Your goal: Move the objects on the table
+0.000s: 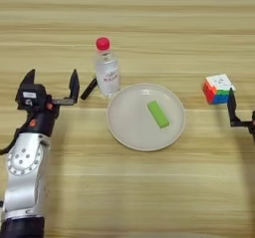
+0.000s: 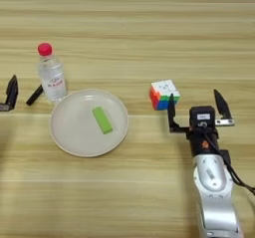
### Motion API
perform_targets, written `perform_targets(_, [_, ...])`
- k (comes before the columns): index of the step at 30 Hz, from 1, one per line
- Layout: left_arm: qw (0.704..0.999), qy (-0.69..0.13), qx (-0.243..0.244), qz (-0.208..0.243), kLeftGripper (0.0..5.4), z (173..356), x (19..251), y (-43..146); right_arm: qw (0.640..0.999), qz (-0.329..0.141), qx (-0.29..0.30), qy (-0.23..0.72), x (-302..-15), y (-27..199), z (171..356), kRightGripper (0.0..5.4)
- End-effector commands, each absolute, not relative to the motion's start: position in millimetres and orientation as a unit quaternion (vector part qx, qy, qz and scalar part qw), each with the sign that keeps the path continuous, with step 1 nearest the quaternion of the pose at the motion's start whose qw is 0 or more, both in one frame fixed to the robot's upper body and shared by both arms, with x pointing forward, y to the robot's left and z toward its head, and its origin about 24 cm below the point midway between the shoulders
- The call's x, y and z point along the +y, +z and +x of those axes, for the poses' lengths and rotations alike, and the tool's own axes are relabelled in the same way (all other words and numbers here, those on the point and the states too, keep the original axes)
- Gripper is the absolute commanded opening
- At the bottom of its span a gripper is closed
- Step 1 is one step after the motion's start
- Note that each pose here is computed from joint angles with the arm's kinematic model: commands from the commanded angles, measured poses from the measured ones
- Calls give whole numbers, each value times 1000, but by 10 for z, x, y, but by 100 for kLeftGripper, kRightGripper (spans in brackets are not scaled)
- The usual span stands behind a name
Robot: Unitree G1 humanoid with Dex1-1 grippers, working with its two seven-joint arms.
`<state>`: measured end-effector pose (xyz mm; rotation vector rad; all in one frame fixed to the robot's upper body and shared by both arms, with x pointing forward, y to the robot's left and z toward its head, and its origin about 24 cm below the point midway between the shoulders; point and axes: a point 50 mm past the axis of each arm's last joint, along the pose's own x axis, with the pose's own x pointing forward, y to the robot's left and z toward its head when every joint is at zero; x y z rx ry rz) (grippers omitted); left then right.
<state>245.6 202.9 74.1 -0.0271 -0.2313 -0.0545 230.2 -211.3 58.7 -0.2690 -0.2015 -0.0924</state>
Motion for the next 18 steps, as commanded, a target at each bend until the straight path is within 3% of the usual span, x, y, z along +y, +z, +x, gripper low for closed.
perform_targets(1, [992,-67,-92,-60,540,2511,1942,713,984,-133,-112,-35,-2089,627,2365,535])
perform_targets(8, [983,-139,-89,-84,540,2556,1782,811,984,-126,-123,-24,-2000,652,2427,535])
perform_targets(18, [975,-199,-63,-77,540,2702,1601,831,983,-129,-131,-22,-1937,628,2496,535])
